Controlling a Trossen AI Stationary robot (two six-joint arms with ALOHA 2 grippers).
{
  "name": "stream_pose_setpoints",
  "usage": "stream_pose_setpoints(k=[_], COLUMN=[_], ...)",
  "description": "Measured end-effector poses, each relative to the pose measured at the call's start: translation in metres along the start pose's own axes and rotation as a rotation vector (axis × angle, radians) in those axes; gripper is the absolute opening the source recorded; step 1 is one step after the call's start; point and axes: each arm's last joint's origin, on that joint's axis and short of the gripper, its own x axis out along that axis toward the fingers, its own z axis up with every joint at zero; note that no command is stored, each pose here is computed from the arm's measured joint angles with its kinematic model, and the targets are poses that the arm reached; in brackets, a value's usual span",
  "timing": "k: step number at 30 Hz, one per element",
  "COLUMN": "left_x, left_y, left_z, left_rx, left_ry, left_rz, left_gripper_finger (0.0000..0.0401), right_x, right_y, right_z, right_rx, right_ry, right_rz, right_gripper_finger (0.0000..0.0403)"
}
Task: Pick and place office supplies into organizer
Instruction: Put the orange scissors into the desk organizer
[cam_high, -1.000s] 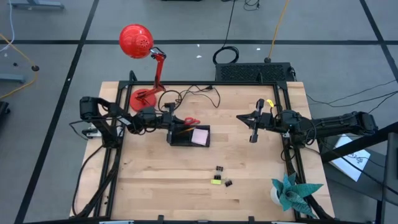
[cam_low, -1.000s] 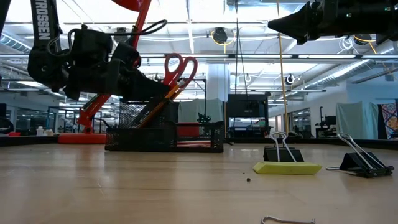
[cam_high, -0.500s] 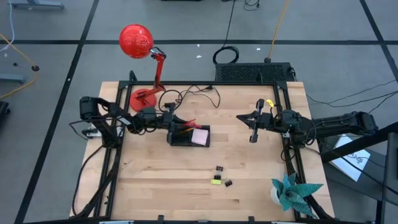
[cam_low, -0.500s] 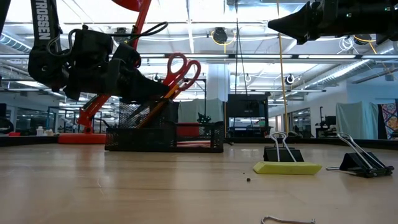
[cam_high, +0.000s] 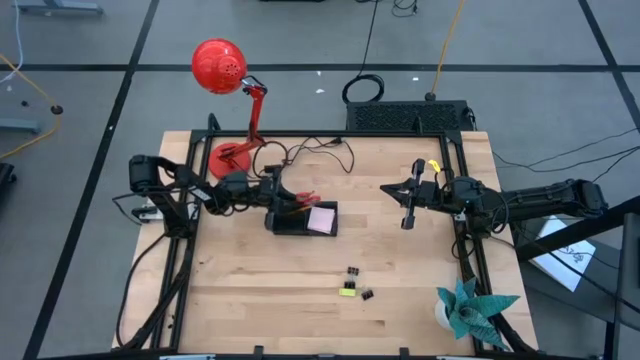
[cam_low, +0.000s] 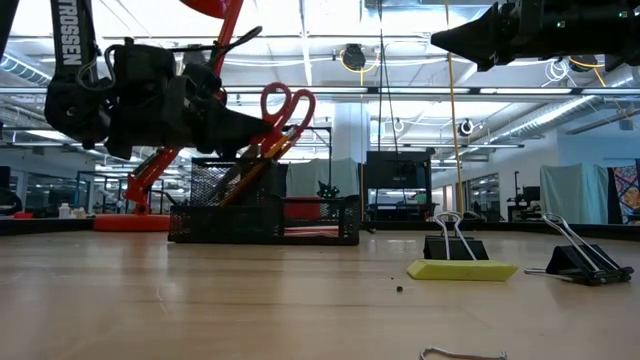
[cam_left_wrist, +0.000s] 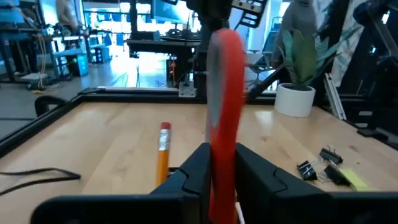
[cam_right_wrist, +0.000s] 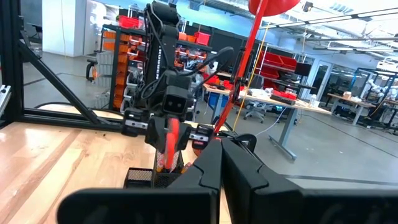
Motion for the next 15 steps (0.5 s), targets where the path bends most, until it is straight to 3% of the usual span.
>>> stream_pose_setpoints(k=[5, 12, 15], left_x=[-0.0007, -0.0006, -0.0006], left_y=[0.0016, 0.0015, 0.0022], left_z=[0.0001, 0.0014, 0.0015], left_rx=[-0.035, -0.023, -0.024], left_ry=[-0.001, -0.011, -0.013], left_rz=[0.006, 0.006, 0.029], left_gripper_finger=[0.0051, 0.0069, 0.0058], right_x=[0.0, 0.0, 0.0], right_y=[0.0, 0.0, 0.0], right_z=[0.0, 0.0, 0.0], right_rx=[0.0, 0.0, 0.0], right_ry=[0.0, 0.0, 0.0], right_rz=[0.0, 0.0, 0.0], right_gripper_finger=[0.0004, 0.0004, 0.0004])
